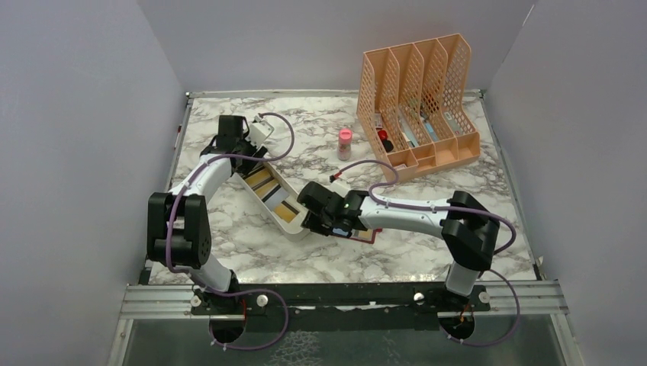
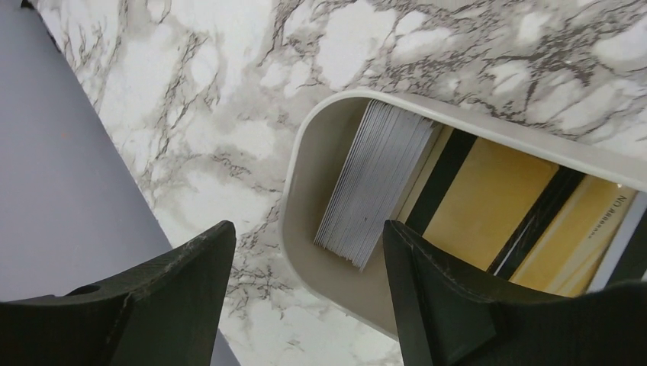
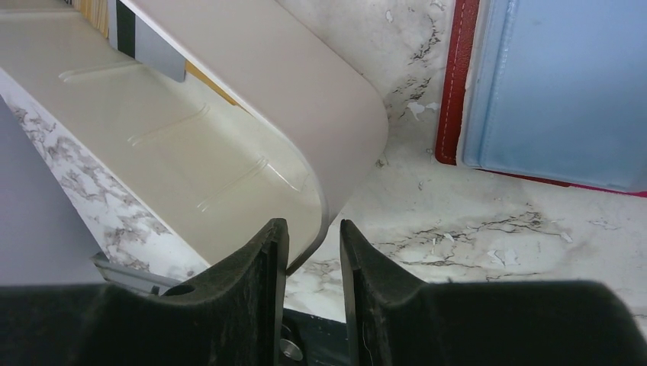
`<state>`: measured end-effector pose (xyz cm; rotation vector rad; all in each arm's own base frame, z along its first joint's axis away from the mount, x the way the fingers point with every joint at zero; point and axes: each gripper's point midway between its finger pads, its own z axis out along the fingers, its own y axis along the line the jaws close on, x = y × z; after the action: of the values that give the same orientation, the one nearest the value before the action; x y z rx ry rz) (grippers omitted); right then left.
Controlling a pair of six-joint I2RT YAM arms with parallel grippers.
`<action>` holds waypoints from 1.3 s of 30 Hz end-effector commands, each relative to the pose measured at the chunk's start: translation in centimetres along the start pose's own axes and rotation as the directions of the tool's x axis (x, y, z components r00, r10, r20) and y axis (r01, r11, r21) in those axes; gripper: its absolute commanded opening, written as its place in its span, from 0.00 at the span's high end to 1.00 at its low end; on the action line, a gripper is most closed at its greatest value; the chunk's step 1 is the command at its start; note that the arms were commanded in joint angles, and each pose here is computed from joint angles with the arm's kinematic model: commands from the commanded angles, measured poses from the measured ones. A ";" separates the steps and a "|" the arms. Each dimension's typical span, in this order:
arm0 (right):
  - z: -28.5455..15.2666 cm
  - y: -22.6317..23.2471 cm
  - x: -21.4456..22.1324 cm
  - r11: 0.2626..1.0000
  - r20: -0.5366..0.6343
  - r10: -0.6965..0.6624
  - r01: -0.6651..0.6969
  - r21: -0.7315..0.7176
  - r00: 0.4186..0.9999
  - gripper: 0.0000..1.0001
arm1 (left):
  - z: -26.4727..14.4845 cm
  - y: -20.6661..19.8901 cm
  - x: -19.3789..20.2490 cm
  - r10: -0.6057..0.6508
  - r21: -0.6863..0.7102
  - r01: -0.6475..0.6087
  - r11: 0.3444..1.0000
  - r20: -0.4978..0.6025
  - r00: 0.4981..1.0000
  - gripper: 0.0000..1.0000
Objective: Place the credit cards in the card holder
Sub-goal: Pick up the credit card from the storage box.
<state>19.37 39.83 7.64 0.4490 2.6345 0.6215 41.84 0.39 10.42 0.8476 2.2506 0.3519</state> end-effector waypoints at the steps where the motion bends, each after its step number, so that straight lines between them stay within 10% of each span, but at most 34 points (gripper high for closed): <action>1: -0.4 -1.8 0.1 0.997 0.010 -0.071 0.071 0.035 0.997 0.64 | -0.9 -1.7 -2.3 0.054 0.097 -0.066 0.993 0.125 0.991 0.26; 39: -1.6 -0.2 -1.1 0.986 0.065 -0.149 0.153 -0.061 0.987 0.55 | 1.0 -1.7 -2.3 0.255 -0.057 -0.252 0.966 0.051 0.966 0.40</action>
<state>19.18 38.11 9.05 0.2568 2.5750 0.6405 43.00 -2.16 8.34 1.1150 2.1288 0.4300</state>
